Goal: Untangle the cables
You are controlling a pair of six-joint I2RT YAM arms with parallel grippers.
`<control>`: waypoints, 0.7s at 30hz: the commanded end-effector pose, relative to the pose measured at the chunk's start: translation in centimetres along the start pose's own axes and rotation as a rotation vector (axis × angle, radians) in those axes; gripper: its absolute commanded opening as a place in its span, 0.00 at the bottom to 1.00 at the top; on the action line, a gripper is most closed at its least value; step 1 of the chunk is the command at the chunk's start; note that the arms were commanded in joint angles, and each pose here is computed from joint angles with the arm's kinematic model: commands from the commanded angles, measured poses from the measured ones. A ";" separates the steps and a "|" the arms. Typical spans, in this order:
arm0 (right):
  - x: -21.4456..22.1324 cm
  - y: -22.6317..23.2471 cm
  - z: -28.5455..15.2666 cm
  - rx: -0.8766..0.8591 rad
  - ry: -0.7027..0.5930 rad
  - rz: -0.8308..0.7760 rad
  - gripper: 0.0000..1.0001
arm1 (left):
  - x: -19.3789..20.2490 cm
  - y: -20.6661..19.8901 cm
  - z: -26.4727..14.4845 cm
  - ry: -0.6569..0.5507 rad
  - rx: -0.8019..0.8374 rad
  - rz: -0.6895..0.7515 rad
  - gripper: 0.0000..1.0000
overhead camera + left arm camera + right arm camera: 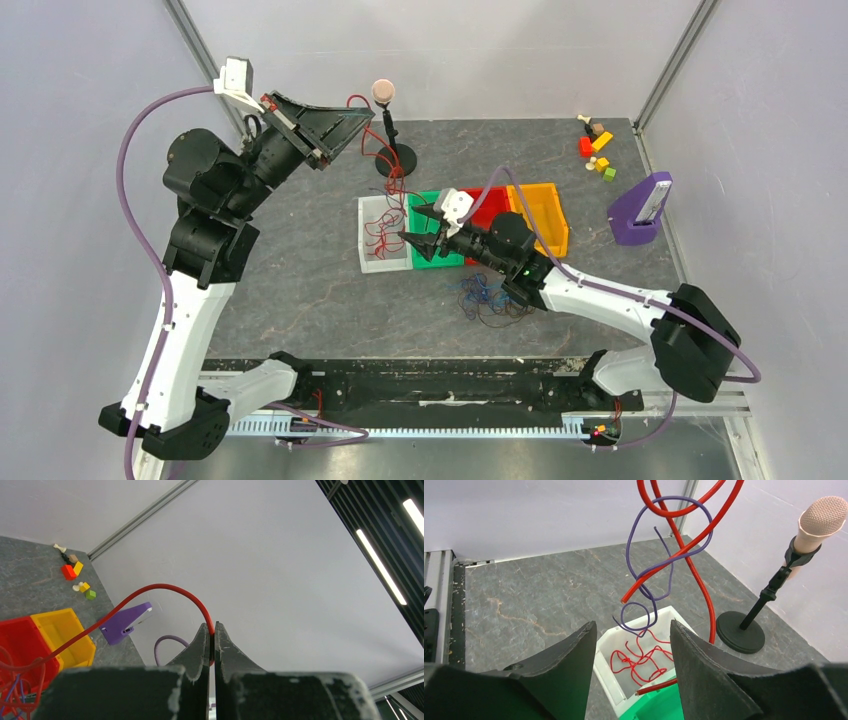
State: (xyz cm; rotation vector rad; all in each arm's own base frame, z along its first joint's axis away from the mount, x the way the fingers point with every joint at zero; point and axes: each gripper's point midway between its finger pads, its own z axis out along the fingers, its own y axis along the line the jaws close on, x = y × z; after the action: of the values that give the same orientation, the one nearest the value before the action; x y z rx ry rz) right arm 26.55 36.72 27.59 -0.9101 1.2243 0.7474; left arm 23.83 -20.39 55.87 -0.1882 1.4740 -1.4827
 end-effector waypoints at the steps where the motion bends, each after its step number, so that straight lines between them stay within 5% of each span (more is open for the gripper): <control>1: -3.2 -0.6 0.9 0.023 -0.119 -0.018 0.57 | -0.5 -2.6 -0.7 -0.010 0.087 0.004 0.02; 5: -3.7 -0.2 1.6 0.000 -0.142 -0.001 0.46 | -0.5 -2.6 -0.8 -0.015 0.086 0.001 0.02; 13: -4.1 -0.9 2.3 0.045 -0.172 -0.007 0.43 | 0.0 -1.6 -1.1 -0.009 0.057 -0.016 0.02; 17: -4.8 -1.4 2.4 0.065 -0.188 -0.021 0.27 | 0.1 -1.3 -1.3 -0.012 0.050 -0.014 0.02; 19: -4.8 -1.2 2.6 0.052 -0.177 -0.023 0.01 | -0.1 -1.2 -1.3 -0.020 0.046 -0.005 0.02; 21: -4.1 -0.8 2.5 0.026 -0.123 -0.029 0.00 | -0.5 -0.9 -1.3 -0.047 0.032 0.045 0.02</control>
State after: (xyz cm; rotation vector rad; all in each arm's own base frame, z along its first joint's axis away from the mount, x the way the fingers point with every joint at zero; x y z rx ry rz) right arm 27.64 38.27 28.87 -0.8482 1.1654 0.7593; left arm 23.11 -20.05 55.61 -0.1846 1.4606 -1.4848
